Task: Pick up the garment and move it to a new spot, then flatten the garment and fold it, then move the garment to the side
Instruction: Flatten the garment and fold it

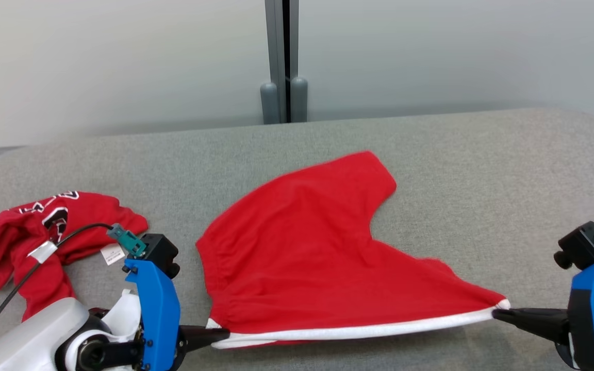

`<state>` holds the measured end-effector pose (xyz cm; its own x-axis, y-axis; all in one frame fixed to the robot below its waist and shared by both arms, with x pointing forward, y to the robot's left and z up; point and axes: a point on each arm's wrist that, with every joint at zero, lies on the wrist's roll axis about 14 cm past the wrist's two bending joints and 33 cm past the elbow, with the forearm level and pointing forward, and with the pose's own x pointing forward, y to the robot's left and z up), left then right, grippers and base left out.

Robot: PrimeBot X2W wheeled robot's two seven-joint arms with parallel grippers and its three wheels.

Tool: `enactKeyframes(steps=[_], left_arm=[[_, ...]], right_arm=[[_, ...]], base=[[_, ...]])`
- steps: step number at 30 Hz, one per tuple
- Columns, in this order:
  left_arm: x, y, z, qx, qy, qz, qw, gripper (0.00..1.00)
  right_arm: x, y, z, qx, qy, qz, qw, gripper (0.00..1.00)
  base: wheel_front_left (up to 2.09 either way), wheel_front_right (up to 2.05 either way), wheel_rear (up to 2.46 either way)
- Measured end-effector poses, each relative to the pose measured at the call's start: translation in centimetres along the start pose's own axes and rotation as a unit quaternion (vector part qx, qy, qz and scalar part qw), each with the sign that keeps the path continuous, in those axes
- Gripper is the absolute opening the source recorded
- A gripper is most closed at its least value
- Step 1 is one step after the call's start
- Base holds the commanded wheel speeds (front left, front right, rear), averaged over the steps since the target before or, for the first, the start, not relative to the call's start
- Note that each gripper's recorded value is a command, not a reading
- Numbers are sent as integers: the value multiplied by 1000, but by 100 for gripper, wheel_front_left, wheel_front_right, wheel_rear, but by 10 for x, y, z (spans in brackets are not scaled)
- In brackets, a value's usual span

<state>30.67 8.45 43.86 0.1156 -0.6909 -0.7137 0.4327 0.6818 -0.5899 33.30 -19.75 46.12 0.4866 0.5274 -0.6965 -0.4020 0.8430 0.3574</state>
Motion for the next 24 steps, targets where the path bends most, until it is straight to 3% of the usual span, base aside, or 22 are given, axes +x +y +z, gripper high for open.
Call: enactKeyframes(steps=[5, 9, 14, 24], left_arm=[[-16, -20, 3, -4, -5, -9, 1000, 0], [-17, -13, 24, -19, 1, -1, 1000, 0], [-11, 14, 68, -73, -3, 12, 997, 0], [8, 73, 100, -143, 23, 46, 988, 0]], right_arm=[[-23, 7, -4, 1, 16, 5, 1000, 0], [-15, 1, 18, 5, 35, 9, 999, 0], [16, -24, 62, 12, 67, -3, 998, 0], [105, -61, 134, -1, 99, -26, 995, 0]], base=[[0, 0, 0], [0, 0, 0], [0, 0, 0], [0, 0, 0]])
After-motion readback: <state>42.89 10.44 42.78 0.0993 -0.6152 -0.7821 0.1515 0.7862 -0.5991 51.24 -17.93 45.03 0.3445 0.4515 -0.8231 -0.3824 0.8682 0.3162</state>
